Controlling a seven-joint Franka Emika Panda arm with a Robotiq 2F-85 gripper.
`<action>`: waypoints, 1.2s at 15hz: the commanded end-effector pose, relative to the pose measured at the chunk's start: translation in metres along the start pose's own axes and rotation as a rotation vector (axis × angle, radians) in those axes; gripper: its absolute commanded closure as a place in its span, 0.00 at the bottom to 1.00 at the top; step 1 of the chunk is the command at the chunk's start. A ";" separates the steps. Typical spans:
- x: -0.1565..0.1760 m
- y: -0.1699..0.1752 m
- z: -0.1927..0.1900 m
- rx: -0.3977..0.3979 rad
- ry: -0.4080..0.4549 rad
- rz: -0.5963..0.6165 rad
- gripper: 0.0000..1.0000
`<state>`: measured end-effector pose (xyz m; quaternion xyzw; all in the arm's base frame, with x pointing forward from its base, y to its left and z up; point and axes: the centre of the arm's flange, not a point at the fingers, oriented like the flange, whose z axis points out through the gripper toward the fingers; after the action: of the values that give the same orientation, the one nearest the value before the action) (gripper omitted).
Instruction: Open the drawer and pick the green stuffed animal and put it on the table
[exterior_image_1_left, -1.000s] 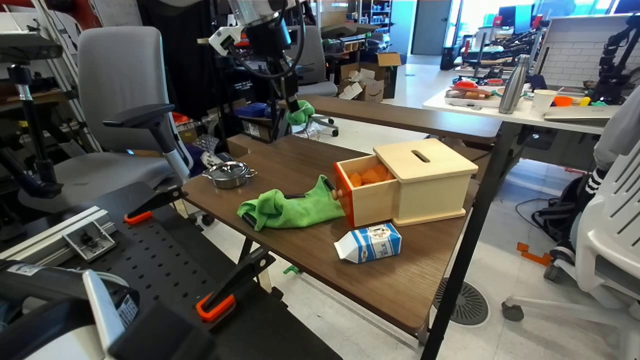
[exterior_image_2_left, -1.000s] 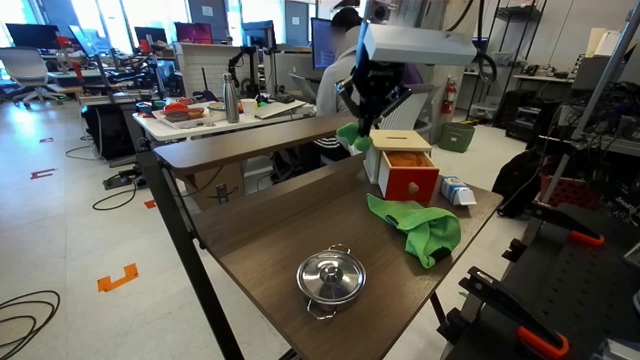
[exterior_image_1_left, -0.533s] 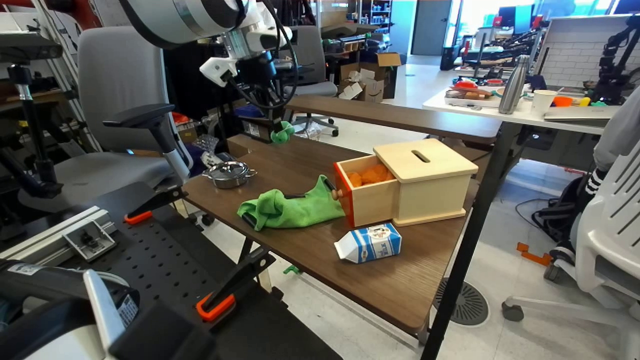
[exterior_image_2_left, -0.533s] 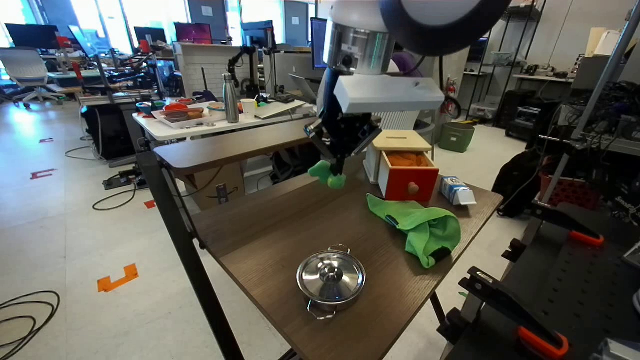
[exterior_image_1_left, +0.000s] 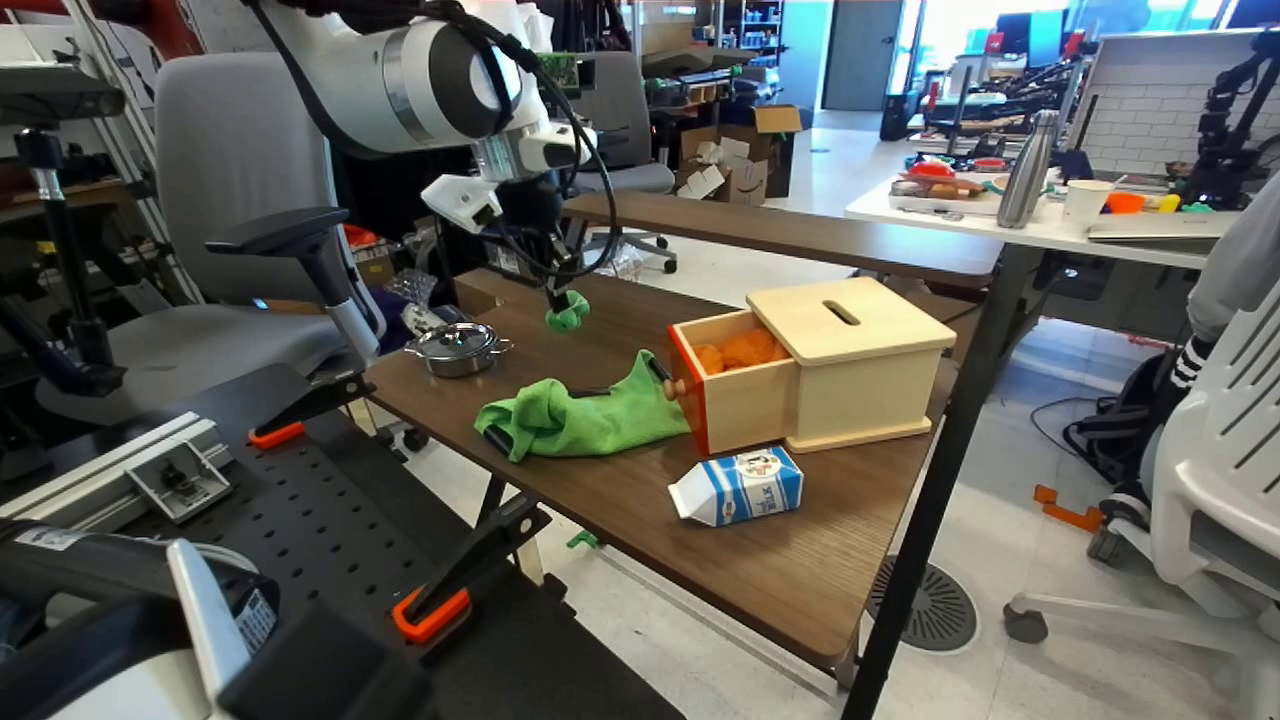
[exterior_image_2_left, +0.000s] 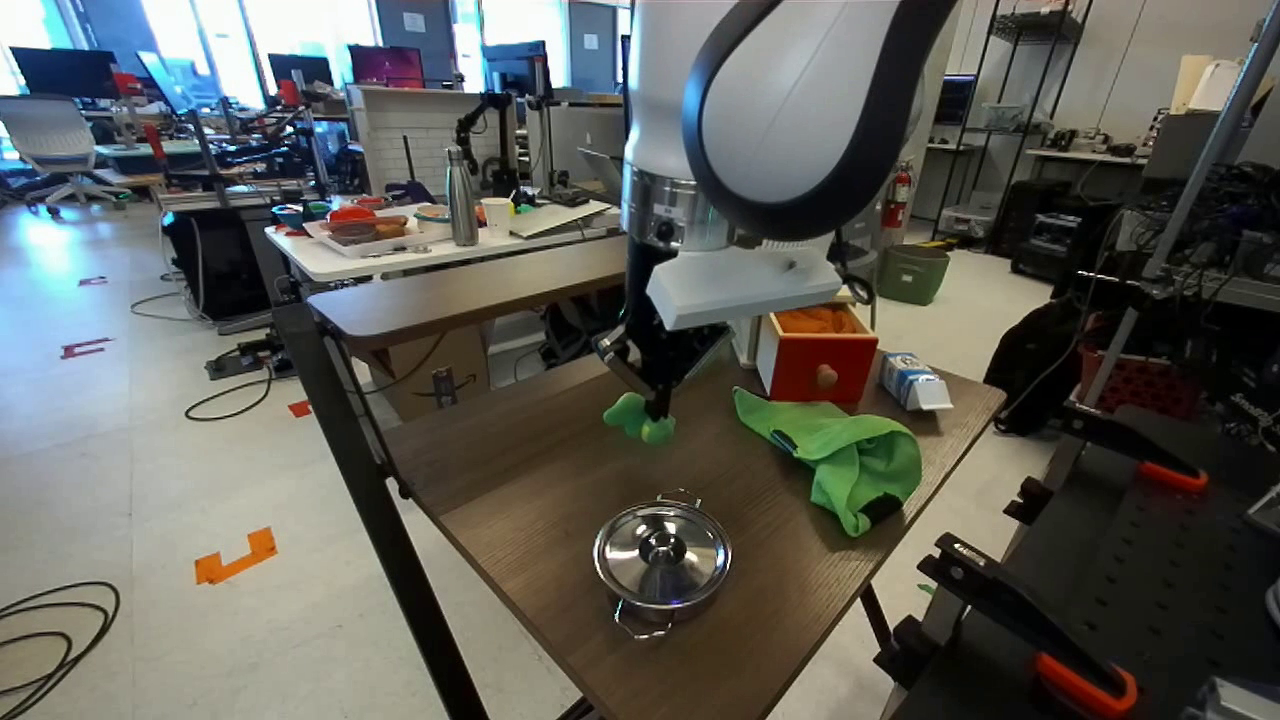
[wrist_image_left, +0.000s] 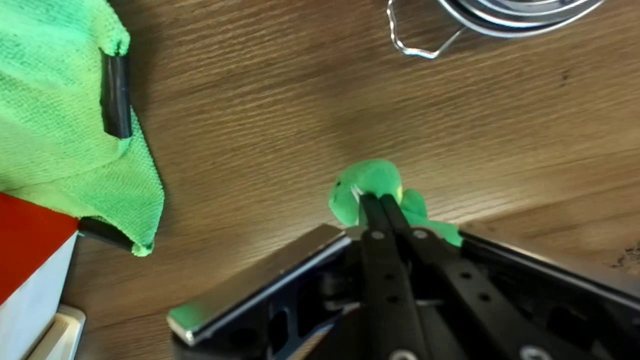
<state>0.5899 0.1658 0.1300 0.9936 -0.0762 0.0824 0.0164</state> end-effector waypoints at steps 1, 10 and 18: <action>0.011 -0.013 0.019 0.001 -0.002 -0.026 1.00; 0.015 -0.004 0.000 -0.027 0.031 -0.024 0.38; 0.021 0.006 -0.040 -0.003 0.071 -0.003 0.03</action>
<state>0.6028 0.1584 0.1730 0.9901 -0.0742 0.1172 0.0206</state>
